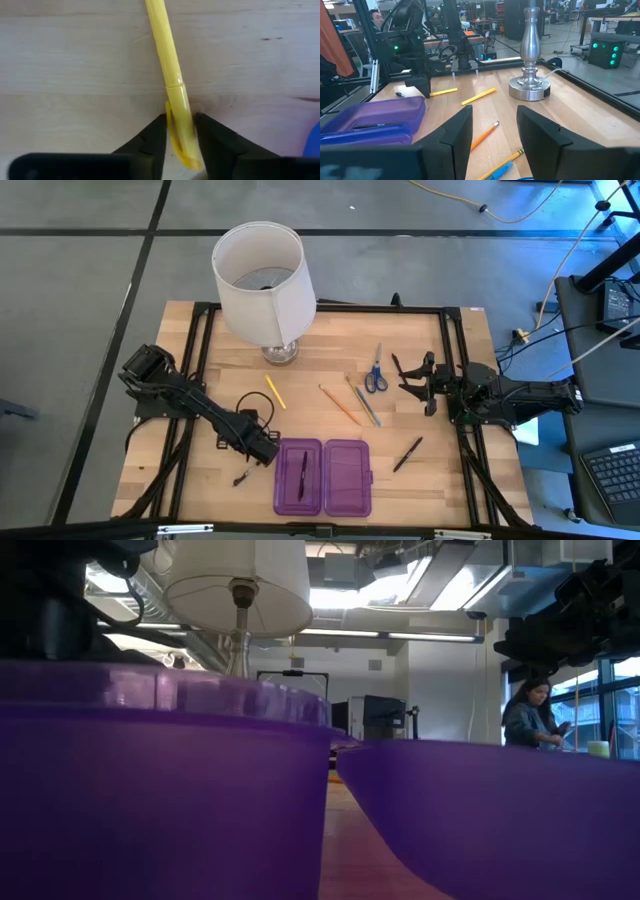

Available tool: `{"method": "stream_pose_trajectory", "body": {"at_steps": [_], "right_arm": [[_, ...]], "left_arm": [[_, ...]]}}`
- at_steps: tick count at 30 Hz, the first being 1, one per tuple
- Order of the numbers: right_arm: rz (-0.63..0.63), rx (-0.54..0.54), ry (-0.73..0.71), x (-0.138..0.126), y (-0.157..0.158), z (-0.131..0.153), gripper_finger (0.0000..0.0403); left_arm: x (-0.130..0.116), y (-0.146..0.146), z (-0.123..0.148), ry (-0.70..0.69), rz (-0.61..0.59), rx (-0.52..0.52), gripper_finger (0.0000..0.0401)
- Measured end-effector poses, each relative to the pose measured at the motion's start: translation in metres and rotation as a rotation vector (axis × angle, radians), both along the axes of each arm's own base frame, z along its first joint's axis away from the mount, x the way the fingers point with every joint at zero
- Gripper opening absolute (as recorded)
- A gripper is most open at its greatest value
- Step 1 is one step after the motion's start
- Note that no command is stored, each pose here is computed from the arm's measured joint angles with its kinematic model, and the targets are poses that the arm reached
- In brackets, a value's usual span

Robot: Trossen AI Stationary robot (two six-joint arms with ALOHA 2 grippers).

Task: Pick & place school supplies into a supply box
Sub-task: Put the bottom yellow pen into the violet supply box

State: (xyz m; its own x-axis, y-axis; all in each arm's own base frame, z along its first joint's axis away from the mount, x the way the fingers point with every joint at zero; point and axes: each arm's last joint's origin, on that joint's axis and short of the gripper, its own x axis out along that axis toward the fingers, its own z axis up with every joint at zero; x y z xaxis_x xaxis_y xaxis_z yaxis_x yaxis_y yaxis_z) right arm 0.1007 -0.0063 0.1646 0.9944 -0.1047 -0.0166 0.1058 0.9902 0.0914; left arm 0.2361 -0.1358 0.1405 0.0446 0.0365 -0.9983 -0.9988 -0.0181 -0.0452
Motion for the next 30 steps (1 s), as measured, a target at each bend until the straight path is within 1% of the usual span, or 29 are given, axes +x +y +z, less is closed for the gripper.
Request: {"method": "stream_pose_trajectory", "body": {"at_steps": [3, 6, 9, 12, 13, 16, 18, 20, 24, 27, 30], "right_arm": [[0.0, 0.0, 0.0, 0.0, 0.0, 0.0, 0.0158], [0.0, 0.0, 0.0, 0.0, 0.0, 0.0, 0.0158], [0.0, 0.0, 0.0, 0.0, 0.0, 0.0, 0.0158], [0.0, 0.0, 0.0, 0.0, 0.0, 0.0, 0.0158], [0.0, 0.001, 0.0, 0.0, 0.0, 0.0, 0.0158], [0.0, 0.002, -0.001, 0.0, 0.0, 0.0, 0.0158], [0.0, 0.002, 0.0, 0.0, 0.0, 0.0, 0.0158], [0.0, 0.003, -0.001, 0.0, 0.0, 0.0, 0.0158], [0.0, 0.001, -0.001, 0.0, 0.0, 0.0, 0.0158], [0.0, 0.002, 0.0, 0.0, 0.0, 0.0, 0.0158], [-0.001, 0.003, -0.001, 0.0, 0.0, 0.0, 0.0158]], "left_arm": [[0.0, 0.0, 0.0, -0.004, -0.031, 0.012, 0.0061], [0.0, 0.001, 0.0, -0.006, -0.037, 0.026, 0.0043], [-0.001, 0.001, 0.0, 0.003, -0.047, 0.032, 0.0038], [-0.002, 0.001, 0.004, 0.006, -0.062, 0.035, 0.0043], [-0.002, 0.001, 0.007, 0.006, -0.063, 0.036, 0.0045], [0.002, -0.001, 0.026, -0.052, -0.059, 0.02, 0.0044], [0.005, -0.001, 0.038, -0.084, -0.053, 0.031, 0.004], [0.011, -0.004, 0.051, -0.16, -0.048, 0.033, 0.0039], [0.032, -0.012, 0.073, -0.369, -0.062, 0.035, 0.0044], [0.049, -0.017, 0.078, -0.517, -0.051, 0.013, 0.0044], [0.06, -0.022, 0.072, -0.568, -0.043, -0.012, 0.004]]}}
